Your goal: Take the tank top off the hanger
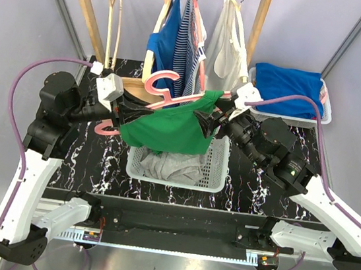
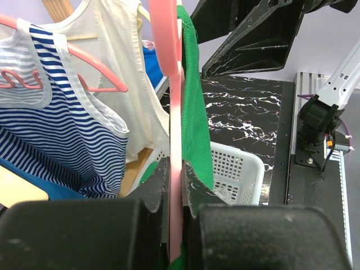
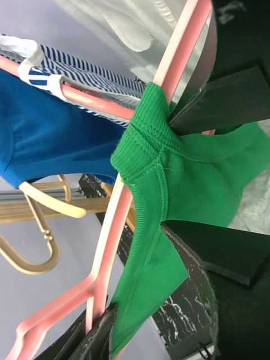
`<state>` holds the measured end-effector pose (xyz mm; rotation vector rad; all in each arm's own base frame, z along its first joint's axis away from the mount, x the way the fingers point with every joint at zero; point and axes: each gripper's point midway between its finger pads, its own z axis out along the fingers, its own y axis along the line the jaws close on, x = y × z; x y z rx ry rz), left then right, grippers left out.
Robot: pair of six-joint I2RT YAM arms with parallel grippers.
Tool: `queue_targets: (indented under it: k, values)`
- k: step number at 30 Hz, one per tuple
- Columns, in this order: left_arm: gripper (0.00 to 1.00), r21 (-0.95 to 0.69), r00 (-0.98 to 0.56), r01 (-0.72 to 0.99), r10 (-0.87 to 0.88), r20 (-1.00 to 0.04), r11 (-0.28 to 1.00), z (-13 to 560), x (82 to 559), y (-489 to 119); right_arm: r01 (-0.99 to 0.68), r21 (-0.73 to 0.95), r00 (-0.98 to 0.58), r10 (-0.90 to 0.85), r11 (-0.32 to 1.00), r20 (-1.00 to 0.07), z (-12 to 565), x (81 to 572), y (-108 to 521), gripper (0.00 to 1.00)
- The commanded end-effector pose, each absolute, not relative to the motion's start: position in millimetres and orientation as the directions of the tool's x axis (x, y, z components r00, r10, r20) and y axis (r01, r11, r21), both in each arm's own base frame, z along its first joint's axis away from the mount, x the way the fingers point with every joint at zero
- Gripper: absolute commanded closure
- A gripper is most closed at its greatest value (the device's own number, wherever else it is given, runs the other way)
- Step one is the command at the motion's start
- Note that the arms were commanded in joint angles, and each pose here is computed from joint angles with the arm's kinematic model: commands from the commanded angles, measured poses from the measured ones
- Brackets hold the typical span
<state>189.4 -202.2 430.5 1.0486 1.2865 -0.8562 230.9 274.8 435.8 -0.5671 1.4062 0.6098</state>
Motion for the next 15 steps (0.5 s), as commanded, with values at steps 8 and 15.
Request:
queue_targets:
  k: [8,15]
  values:
    - [1.0,0.217,0.218,0.925,0.032,-0.975,0.313,449,187,-206,-0.752,0.085,0.09,0.23,0.654,-0.969,479,221,289,0.37]
    - [1.0,0.225,0.228,0.924,0.028,-0.973,0.31,451,184,-206,-0.768,0.126,0.075,0.283,0.628,-0.956,482,225,303,0.49]
